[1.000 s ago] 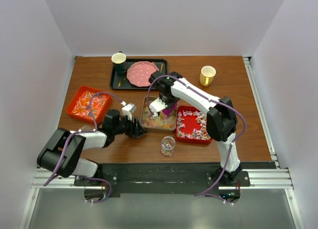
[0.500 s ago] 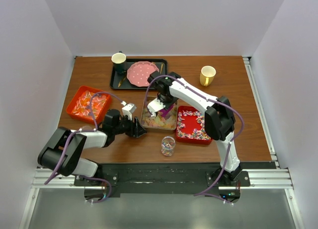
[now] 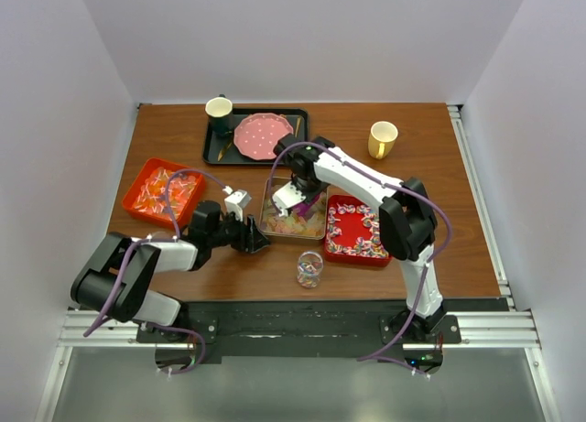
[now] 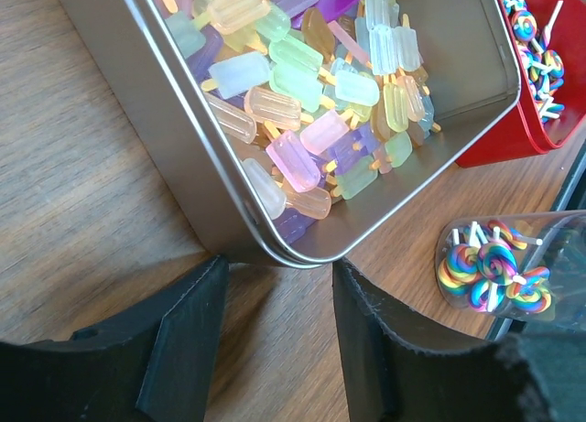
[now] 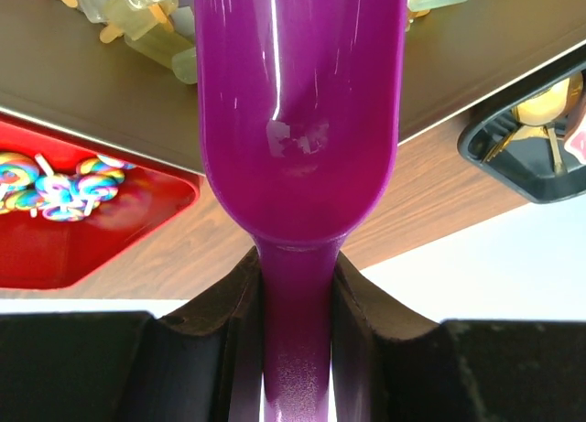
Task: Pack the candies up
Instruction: Scoop the fake candies from the storage box.
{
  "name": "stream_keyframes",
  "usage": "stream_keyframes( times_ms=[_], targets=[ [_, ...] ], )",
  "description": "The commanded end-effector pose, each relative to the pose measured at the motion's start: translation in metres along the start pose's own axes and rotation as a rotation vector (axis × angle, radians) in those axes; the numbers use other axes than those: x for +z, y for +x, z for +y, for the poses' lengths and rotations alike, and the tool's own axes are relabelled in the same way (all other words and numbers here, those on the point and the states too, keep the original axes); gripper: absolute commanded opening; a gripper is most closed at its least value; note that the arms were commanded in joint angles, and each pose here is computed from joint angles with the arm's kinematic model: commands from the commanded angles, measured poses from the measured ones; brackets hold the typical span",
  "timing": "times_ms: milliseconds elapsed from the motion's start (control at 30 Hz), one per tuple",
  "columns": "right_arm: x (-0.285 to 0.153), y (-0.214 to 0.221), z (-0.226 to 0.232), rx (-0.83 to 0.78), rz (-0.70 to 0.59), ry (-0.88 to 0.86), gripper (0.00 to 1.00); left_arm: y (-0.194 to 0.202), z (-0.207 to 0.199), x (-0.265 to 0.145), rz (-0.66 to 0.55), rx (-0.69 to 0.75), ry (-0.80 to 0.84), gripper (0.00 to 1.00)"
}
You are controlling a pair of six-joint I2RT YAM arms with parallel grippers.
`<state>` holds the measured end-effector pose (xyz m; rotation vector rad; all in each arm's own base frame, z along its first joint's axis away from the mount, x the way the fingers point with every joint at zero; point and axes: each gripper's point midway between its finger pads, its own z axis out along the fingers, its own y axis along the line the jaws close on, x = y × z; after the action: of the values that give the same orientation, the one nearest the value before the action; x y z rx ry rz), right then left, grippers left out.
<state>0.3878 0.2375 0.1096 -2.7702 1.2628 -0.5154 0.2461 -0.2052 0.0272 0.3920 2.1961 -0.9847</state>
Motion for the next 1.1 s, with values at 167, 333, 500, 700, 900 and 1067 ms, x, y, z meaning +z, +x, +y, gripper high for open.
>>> stream_keyframes(
  times_ms=[167, 333, 500, 700, 900, 1067],
  targets=[
    [0.030, -0.074, -0.010, -0.072, -0.241, 0.065, 0.00, -0.003, 0.004, 0.008, 0.004, 0.008, -0.010, 0.54],
    [0.033, -0.070, -0.013, -0.073, -0.196, 0.044, 0.00, -0.003, 0.005, 0.009, 0.004, 0.003, -0.011, 0.54],
    [0.025, -0.088, -0.015, -0.046, -0.237, 0.023, 0.00, -0.004, 0.008, 0.010, -0.001, -0.006, -0.013, 0.54],
    [0.018, -0.131, 0.004, 0.200, -0.441, -0.229, 0.00, -0.010, 0.014, 0.010, -0.012, -0.028, -0.022, 0.54],
    [0.000, -0.147, 0.018, 0.309, -0.551, -0.305, 0.00, -0.014, 0.019, 0.008, -0.024, -0.031, -0.032, 0.53],
    [0.005, -0.150, 0.026, 0.347, -0.569, -0.288, 0.00, -0.015, 0.021, 0.007, -0.024, -0.029, -0.036, 0.53]
  ],
)
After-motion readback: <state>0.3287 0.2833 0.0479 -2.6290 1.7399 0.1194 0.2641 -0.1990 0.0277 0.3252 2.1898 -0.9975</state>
